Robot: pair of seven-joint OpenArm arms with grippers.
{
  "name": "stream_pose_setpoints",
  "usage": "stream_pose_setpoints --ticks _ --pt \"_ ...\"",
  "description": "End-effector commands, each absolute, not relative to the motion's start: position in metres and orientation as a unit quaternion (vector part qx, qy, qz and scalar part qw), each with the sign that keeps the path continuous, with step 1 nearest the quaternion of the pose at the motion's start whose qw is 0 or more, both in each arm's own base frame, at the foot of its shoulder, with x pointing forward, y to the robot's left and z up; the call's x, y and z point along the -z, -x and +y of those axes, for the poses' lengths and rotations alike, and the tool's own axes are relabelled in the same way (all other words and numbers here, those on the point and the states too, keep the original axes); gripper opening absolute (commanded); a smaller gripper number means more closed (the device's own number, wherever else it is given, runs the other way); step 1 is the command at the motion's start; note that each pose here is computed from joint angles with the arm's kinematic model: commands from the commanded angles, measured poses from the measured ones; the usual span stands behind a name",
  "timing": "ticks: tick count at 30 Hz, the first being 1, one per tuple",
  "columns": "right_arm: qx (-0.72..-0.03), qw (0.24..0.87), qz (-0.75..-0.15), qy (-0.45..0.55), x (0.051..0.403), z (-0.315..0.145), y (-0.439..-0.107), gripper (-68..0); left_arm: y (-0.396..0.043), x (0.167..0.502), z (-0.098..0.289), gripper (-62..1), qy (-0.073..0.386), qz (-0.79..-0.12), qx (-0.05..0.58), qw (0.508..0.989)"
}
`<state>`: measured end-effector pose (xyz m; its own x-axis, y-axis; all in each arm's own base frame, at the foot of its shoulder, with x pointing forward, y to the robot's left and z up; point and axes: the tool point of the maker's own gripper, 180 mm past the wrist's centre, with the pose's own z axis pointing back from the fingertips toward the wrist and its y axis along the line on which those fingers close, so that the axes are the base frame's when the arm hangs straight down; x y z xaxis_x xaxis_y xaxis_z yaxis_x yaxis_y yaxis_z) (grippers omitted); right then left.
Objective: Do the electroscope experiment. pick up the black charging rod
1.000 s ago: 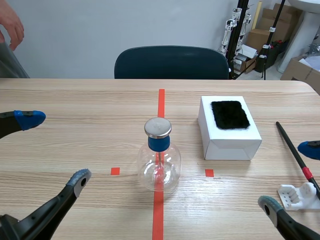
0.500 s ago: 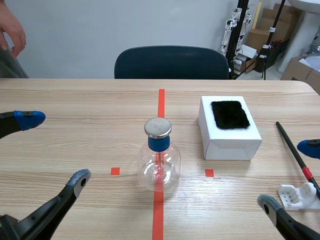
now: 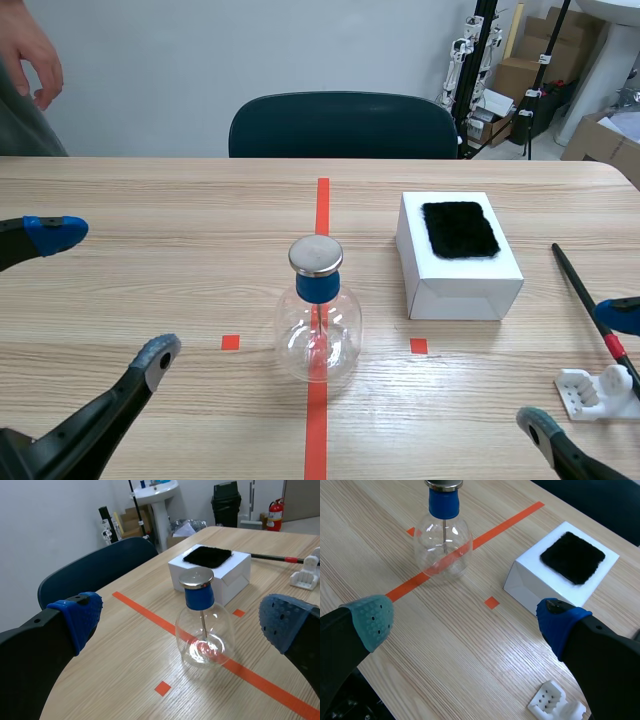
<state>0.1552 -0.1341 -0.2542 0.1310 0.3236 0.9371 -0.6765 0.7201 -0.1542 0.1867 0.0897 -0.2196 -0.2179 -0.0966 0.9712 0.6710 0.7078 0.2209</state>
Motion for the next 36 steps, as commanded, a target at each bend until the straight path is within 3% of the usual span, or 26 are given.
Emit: stream_pose_setpoints --ticks 1,10,16,24,29,36 --pt "-0.339 0.731 -0.571 -0.156 0.248 -0.132 -0.158 -9.3 -0.187 0.21 0.087 1.4 0.208 -0.719 0.326 0.578" --pt "-0.336 0.784 -0.51 -0.108 0.282 -0.158 -0.165 -9.3 -0.183 0.207 0.084 1.4 0.229 -0.717 0.324 0.573" --pt "-0.229 0.841 -0.486 -0.057 0.302 -0.201 -0.197 -9.3 -0.173 0.206 0.088 1.4 0.27 -0.718 0.318 0.557" --pt "-0.155 0.927 -0.341 0.02 0.336 -0.243 -0.211 -9.3 -0.166 0.212 0.109 1.4 0.28 -0.729 0.306 0.545" --pt "-0.139 0.952 -0.271 0.034 0.338 -0.253 -0.215 -9.3 -0.159 0.223 0.125 1.4 0.302 -0.718 0.294 0.554" --pt "-0.124 0.96 -0.242 0.062 0.319 -0.268 -0.24 -9.3 -0.153 0.229 0.146 1.4 0.348 -0.704 0.274 0.555"
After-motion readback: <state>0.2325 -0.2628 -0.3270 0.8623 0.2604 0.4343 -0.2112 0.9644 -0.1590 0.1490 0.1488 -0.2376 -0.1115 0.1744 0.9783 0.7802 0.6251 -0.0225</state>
